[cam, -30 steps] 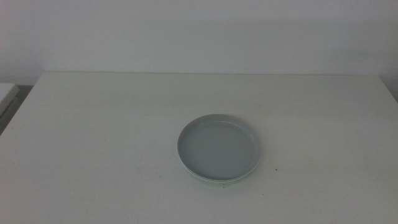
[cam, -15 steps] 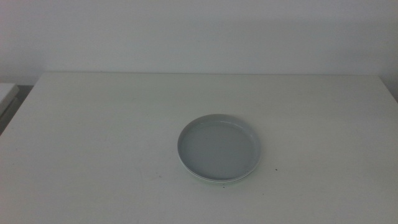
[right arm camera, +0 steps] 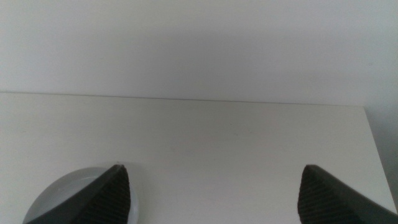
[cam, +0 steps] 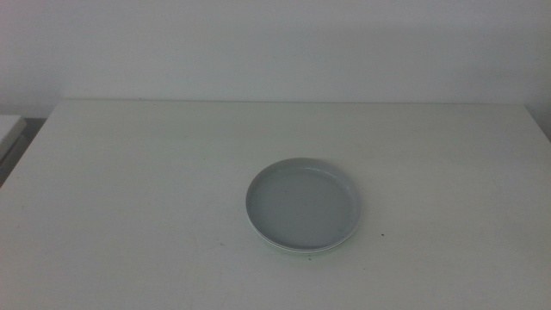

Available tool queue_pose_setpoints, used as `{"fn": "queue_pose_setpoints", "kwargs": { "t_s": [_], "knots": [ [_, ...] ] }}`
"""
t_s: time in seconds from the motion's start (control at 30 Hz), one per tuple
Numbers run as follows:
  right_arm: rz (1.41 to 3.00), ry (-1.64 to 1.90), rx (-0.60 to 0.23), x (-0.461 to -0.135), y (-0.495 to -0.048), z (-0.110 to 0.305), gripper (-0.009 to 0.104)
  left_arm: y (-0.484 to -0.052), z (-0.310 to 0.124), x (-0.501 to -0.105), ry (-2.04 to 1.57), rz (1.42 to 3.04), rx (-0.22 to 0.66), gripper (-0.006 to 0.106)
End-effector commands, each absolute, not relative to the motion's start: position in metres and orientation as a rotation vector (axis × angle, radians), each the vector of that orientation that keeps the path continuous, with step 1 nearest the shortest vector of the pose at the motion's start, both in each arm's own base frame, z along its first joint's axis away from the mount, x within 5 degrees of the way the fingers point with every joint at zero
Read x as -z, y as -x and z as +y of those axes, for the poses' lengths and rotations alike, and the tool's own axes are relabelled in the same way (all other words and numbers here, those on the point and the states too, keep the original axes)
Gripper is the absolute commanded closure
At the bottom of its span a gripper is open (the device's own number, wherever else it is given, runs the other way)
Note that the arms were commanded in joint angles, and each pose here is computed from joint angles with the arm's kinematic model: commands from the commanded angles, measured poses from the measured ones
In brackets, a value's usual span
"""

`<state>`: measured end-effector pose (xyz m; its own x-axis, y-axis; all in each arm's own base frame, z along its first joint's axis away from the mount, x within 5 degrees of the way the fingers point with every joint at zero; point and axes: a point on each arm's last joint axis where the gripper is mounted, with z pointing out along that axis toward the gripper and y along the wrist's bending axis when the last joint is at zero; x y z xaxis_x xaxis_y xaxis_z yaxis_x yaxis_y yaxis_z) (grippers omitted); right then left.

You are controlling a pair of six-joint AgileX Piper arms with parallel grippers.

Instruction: Stack the three bowls on top of each other.

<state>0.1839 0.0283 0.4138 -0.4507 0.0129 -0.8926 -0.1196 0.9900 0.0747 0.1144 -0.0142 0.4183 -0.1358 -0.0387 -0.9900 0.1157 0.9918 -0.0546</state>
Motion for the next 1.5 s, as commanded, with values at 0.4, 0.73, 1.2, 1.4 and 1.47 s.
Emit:
{"fn": "queue_pose_setpoints", "kwargs": {
  "t_s": [0.4,0.73,1.2,1.4,1.47],
  "knots": [
    [2.007,0.087,-0.136,-0.408,-0.184,0.028,0.002,-0.116,-0.012,-0.413,-0.079,1.674,0.081,0.007],
    [1.694,0.098,-0.096,-0.317,-0.116,0.014,0.002,-0.081,-0.009,-0.299,-0.077,1.736,0.098,0.007],
    [1.709,-0.023,0.001,-0.193,-0.057,-0.001,0.002,-0.055,-0.006,-0.188,-0.079,1.759,0.098,0.007],
    [1.677,-0.03,0.006,-0.196,-0.056,-0.002,0.002,-0.055,-0.006,-0.191,-0.079,1.73,0.098,0.007],
    [1.67,-0.03,0.006,-0.196,-0.056,-0.002,0.002,-0.055,-0.006,-0.191,-0.079,1.73,0.098,0.007]
  ]
}}
